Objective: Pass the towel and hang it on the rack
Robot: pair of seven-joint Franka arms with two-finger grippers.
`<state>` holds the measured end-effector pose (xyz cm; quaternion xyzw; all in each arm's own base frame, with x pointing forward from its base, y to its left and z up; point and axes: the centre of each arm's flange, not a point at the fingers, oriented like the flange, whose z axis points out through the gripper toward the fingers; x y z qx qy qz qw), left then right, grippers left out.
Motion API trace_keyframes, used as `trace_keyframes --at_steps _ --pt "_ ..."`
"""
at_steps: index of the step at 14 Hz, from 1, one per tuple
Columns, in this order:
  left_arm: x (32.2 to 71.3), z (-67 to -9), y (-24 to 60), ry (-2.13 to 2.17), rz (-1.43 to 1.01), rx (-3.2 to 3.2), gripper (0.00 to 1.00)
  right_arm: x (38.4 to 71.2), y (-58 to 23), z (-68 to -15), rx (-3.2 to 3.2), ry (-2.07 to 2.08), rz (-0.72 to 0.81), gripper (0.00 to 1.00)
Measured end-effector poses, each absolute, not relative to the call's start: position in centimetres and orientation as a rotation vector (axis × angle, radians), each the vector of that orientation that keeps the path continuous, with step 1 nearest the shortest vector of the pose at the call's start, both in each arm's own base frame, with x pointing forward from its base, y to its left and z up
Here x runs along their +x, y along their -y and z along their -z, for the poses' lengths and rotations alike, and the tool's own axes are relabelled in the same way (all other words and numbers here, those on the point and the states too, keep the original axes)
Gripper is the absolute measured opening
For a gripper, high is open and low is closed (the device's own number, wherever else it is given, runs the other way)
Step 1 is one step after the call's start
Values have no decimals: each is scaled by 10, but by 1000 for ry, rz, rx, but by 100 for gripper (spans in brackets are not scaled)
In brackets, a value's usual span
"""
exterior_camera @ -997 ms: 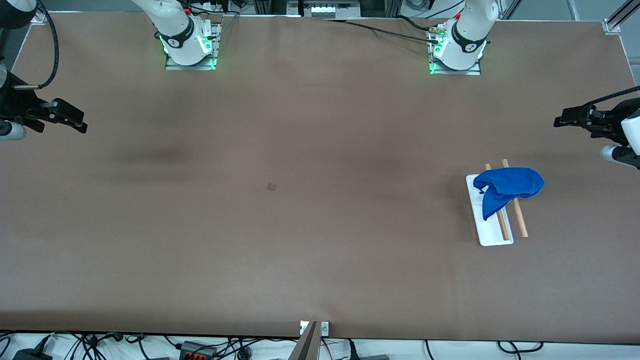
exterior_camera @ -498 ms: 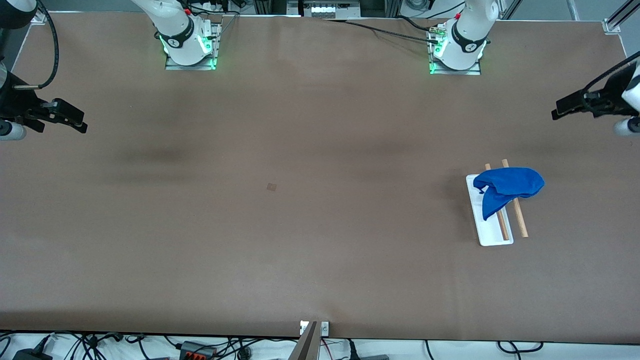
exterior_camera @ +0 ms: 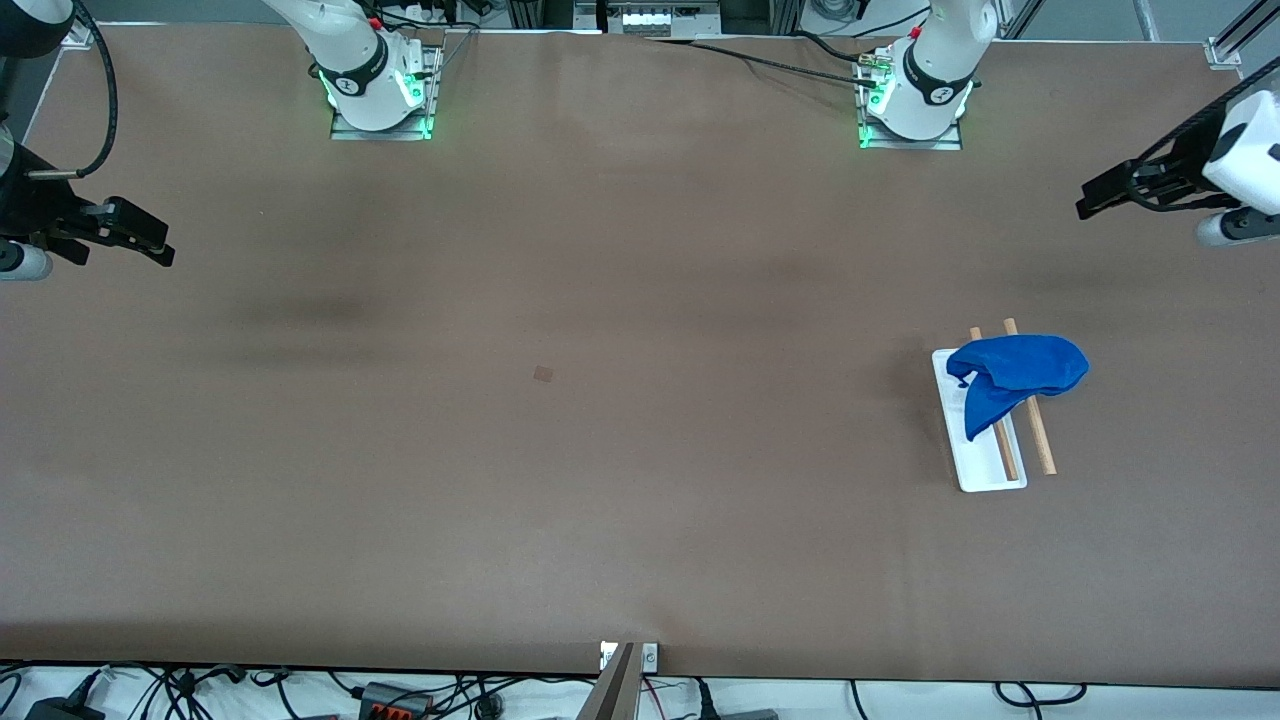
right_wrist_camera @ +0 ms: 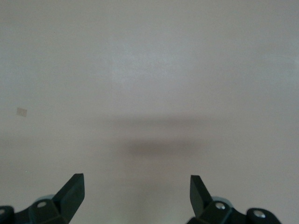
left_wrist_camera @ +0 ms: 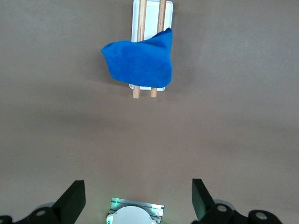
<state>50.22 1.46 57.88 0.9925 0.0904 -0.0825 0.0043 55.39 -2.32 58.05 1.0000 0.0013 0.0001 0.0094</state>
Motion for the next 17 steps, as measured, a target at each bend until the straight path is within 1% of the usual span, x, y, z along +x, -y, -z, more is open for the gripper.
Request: trace_keyframes --at_steps 17 --pt "501 -575 -13 -277 287 3108 100 554 25 -580 3123 0 1 100"
